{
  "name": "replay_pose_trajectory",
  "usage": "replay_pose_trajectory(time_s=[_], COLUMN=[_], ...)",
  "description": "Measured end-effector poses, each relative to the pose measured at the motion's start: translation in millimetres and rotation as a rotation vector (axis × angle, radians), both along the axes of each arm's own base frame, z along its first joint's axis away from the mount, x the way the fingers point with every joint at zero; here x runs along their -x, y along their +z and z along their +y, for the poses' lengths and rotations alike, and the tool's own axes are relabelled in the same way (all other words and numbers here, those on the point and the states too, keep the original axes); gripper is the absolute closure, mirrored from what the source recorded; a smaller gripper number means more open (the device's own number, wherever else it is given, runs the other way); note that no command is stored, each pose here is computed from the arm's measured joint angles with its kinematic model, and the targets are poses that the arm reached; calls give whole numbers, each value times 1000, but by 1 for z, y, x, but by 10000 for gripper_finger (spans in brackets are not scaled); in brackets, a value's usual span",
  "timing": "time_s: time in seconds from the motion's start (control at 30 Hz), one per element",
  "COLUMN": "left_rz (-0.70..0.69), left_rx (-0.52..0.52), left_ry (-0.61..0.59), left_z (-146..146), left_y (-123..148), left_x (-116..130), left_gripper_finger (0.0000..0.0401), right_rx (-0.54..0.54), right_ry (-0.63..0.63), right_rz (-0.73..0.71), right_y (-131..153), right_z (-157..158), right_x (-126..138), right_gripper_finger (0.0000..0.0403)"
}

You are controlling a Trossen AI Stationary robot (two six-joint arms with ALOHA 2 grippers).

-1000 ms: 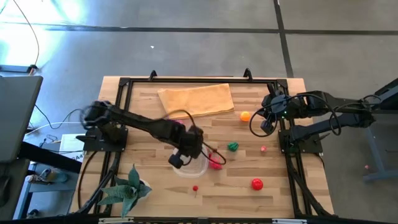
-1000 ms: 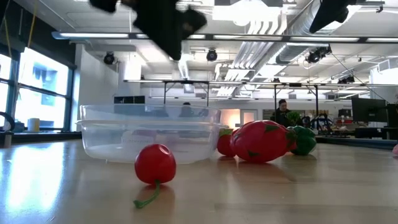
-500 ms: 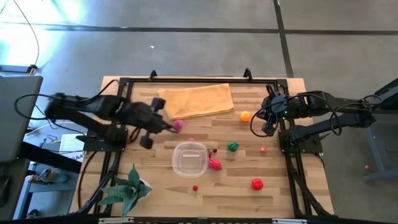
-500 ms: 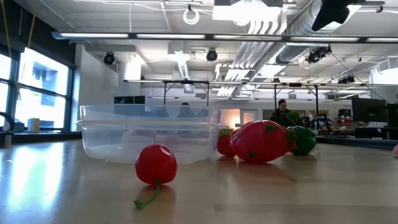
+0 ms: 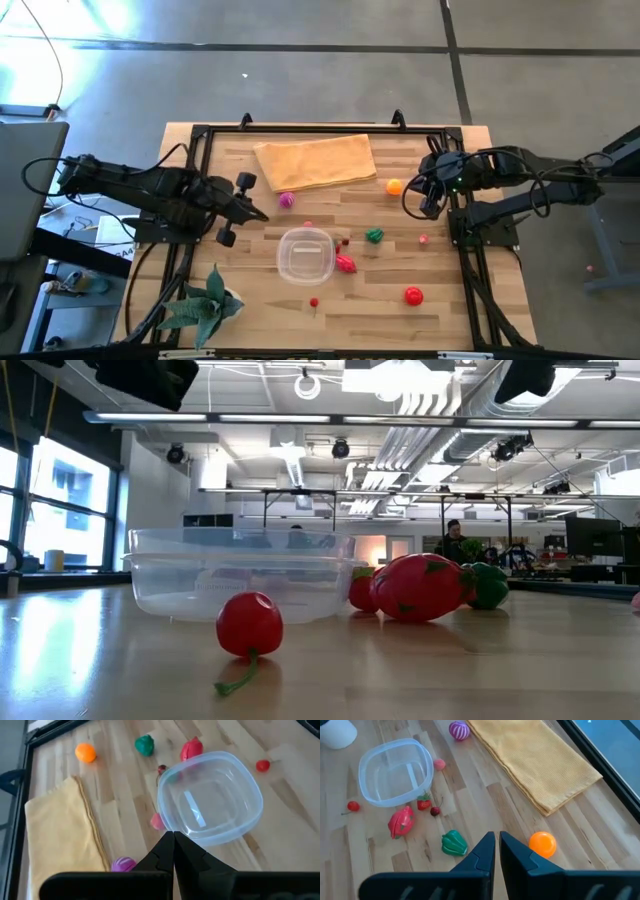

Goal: Pick and placing Produce into tupperware
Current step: Put the red onion into the transparent bin

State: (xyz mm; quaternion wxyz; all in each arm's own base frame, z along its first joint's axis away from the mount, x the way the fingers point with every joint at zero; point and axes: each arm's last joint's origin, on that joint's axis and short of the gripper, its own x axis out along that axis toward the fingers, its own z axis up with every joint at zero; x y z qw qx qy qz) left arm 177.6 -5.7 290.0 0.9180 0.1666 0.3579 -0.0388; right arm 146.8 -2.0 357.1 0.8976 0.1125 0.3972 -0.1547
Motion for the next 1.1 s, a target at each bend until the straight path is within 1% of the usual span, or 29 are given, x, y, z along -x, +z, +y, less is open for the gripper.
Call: replay_pose_trajectory(time_s=[0.07, 0.23, 0.37, 0.47, 0.5, 0.57, 0.67, 0.77, 0.87, 0.93, 1.0, 1.1], left_rz=[6, 7, -11, -29, -24, -11, 15, 122, 262, 325, 369, 389], left_rx=[29, 118, 193, 286, 306, 316, 299, 262, 254, 269, 285, 313], left_ry=[62, 322, 539, 729, 770, 795, 812, 849, 936, 998, 1054, 1115], left_z=[2, 24, 44, 59, 63, 69, 75, 80, 84, 86, 89, 92], left_y=[-1, -3, -8, -13, -14, -12, -6, 4, 12, 18, 20, 19], left_x=[1, 2, -7, -16, -20, -31, -51, -65, -77, -84, -93, -107], left_gripper_finger=[400, 400, 400, 400, 400, 400, 400, 400, 400, 401, 401, 401], right_rx=[1, 20, 22, 18, 15, 6, 6, 7, 8, 16, 17, 5], right_ry=[-1, -17, -18, -23, -26, -37, -38, -37, -37, -37, -37, -38], right_rz=[0, -4, -4, -2, -1, 6, 16, 21, 21, 22, 22, 21], right_y=[0, 0, 0, 0, 0, -1, -1, -2, -2, -1, -1, -2], right_z=[0, -1, -1, -1, -1, -1, -1, -1, -1, -1, -1, -1], right_x=[0, 0, 0, 0, 0, 1, 1, 2, 2, 2, 2, 2], right_gripper_finger=[384, 384, 384, 384, 384, 384, 384, 384, 384, 384, 384, 384])
